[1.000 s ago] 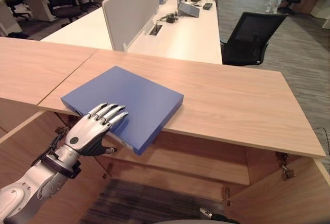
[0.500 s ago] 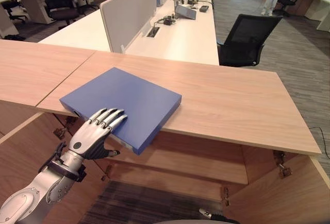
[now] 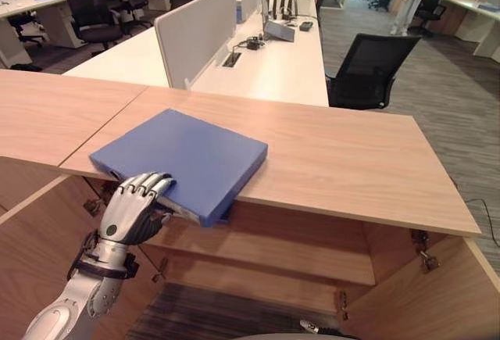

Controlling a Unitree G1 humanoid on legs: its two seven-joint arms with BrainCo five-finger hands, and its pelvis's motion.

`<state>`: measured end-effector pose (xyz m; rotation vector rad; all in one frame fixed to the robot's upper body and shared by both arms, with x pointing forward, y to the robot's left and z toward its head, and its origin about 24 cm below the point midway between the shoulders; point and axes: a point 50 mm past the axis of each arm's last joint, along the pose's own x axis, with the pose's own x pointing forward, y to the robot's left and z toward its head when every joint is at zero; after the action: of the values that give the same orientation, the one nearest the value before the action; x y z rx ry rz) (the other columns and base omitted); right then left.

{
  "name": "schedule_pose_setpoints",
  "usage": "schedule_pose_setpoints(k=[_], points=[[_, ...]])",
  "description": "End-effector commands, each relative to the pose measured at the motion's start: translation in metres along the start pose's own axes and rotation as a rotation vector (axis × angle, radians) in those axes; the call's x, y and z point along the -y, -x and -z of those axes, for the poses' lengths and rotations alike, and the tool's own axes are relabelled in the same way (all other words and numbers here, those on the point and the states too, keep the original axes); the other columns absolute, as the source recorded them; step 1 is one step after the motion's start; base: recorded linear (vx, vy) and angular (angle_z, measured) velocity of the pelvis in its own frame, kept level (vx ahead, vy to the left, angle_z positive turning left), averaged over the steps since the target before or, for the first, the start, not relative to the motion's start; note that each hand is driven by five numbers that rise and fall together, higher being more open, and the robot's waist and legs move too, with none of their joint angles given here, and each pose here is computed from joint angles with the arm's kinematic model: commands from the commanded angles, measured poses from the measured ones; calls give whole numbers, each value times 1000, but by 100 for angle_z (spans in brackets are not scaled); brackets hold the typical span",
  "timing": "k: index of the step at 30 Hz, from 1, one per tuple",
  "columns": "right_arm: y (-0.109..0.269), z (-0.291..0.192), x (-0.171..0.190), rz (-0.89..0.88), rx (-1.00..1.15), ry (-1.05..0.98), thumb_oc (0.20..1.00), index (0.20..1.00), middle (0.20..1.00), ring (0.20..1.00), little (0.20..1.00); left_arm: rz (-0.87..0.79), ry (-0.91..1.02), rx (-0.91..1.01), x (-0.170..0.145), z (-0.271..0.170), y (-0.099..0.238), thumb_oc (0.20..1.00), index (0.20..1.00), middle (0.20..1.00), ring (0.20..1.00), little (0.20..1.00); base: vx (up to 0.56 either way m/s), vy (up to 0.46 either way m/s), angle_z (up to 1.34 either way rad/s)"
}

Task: Put the empty folder in the office cabinet

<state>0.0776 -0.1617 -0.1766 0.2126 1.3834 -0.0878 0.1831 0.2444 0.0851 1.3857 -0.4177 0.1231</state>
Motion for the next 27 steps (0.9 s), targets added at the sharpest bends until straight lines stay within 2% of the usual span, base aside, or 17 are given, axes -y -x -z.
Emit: schedule_pose_setpoints(k=[1, 8, 14, 17, 19, 21, 22, 24, 26, 27], points=[[-2, 2, -31, -74, -37, 52, 1000, 1000, 1000, 1000, 1000, -38, -5, -61, 5, 4, 6, 200, 200, 200, 200, 200, 0, 0, 0], [-2, 6, -33, -85, -56, 54, 1000, 1000, 1000, 1000, 1000, 39, -18, -146, 35, 7, 20, 200, 200, 200, 200, 200, 2, -1, 0], [-2, 7, -33, -83, -51, 50, 1000, 1000, 1000, 1000, 1000, 69, -34, -176, 38, 11, 23, 200, 200, 200, 200, 200, 0, 0, 0], [-2, 7, -33, -80, -50, 47, 1000, 1000, 1000, 1000, 1000, 45, -3, -273, 32, 11, 24, 200, 200, 200, 200, 200, 0, 0, 0], [-2, 6, -32, -75, -43, 41, 1000, 1000, 1000, 1000, 1000, 45, 95, -329, 24, 2, 20, 200, 200, 200, 200, 200, 0, 0, 0], [-2, 4, -33, -74, -24, 31, 1000, 1000, 1000, 1000, 1000, 40, 291, -438, 20, -9, 16, 200, 200, 200, 200, 200, 0, 0, 0], [-2, -3, -33, -77, 7, 17, 1000, 1000, 1000, 1000, 1000, 18, 494, -498, 13, -21, 9, 200, 200, 200, 200, 200, -24, 16, 4], [-2, -7, -31, -73, 19, 11, 1000, 1000, 1000, 1000, 1000, 17, 618, -522, 8, -27, 6, 200, 200, 200, 200, 200, -22, 17, 5], [-2, -13, -23, -52, 29, 6, 1000, 1000, 1000, 1000, 1000, 17, 917, -541, 4, -41, -7, 200, 200, 200, 200, 200, -21, 25, 4], [-1, -15, -18, -44, 32, 0, 1000, 1000, 1000, 1000, 1000, 28, 1004, -531, 3, -44, -13, 200, 200, 200, 200, 200, 0, 0, 0]])
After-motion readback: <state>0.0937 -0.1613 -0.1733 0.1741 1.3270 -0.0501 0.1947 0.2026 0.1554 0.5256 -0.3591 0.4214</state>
